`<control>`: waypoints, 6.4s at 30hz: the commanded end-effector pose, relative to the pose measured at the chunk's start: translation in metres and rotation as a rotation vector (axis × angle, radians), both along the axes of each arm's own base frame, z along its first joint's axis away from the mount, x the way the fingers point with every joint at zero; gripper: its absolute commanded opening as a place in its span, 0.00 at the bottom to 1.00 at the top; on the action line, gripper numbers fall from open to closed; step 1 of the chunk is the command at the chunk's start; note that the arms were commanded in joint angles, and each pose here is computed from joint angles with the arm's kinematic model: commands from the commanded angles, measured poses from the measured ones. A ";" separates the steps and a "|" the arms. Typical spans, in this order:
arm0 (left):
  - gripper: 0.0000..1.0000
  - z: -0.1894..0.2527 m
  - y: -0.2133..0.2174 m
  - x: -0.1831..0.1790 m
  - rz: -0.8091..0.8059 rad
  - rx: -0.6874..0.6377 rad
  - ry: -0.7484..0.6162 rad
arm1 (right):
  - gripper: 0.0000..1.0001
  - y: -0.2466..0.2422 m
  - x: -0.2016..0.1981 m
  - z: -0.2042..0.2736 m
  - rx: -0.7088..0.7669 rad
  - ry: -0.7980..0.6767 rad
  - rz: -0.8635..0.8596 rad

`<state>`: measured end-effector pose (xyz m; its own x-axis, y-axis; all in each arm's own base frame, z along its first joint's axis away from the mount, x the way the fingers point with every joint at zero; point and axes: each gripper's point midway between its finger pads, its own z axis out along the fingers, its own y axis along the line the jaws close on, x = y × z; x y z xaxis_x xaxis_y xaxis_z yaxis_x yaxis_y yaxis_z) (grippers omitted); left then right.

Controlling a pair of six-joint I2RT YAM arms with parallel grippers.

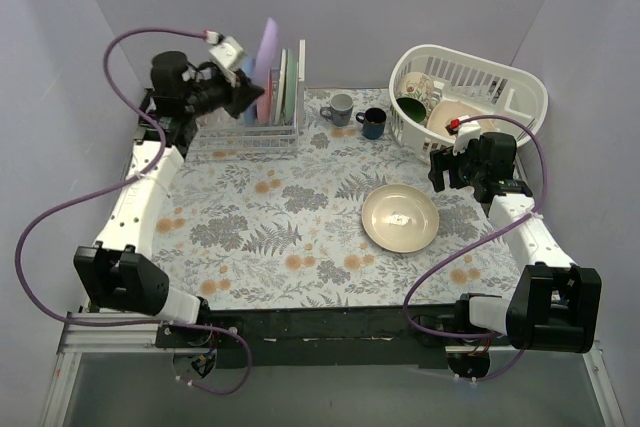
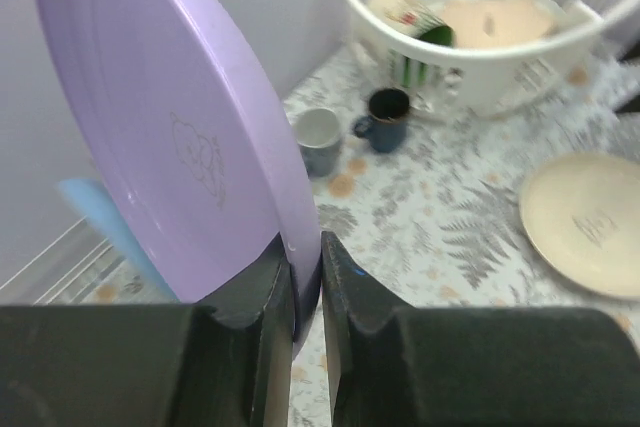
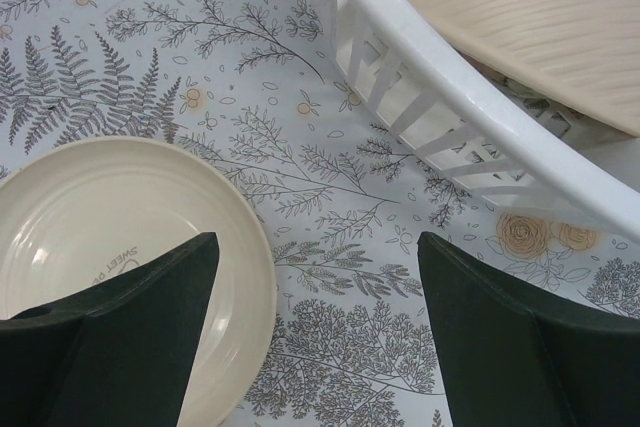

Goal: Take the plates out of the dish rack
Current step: Unload the plate from the dish rack, then place the plate at the center of the board, then unload the plate from the dish rack.

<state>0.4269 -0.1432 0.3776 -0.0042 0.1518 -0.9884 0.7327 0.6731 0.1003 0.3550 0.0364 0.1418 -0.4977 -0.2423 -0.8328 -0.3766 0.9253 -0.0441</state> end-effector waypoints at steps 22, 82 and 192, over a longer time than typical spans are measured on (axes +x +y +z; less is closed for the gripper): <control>0.00 -0.200 -0.209 -0.151 -0.237 0.769 -0.174 | 0.89 -0.073 0.009 0.050 -0.097 -0.145 -0.361; 0.09 -0.304 -0.309 -0.233 -0.476 1.042 -0.346 | 0.90 -0.073 0.001 0.031 -0.062 -0.083 -0.297; 0.51 -0.139 0.050 0.135 0.340 -0.168 0.336 | 0.89 -0.056 0.003 0.000 -0.018 0.019 -0.207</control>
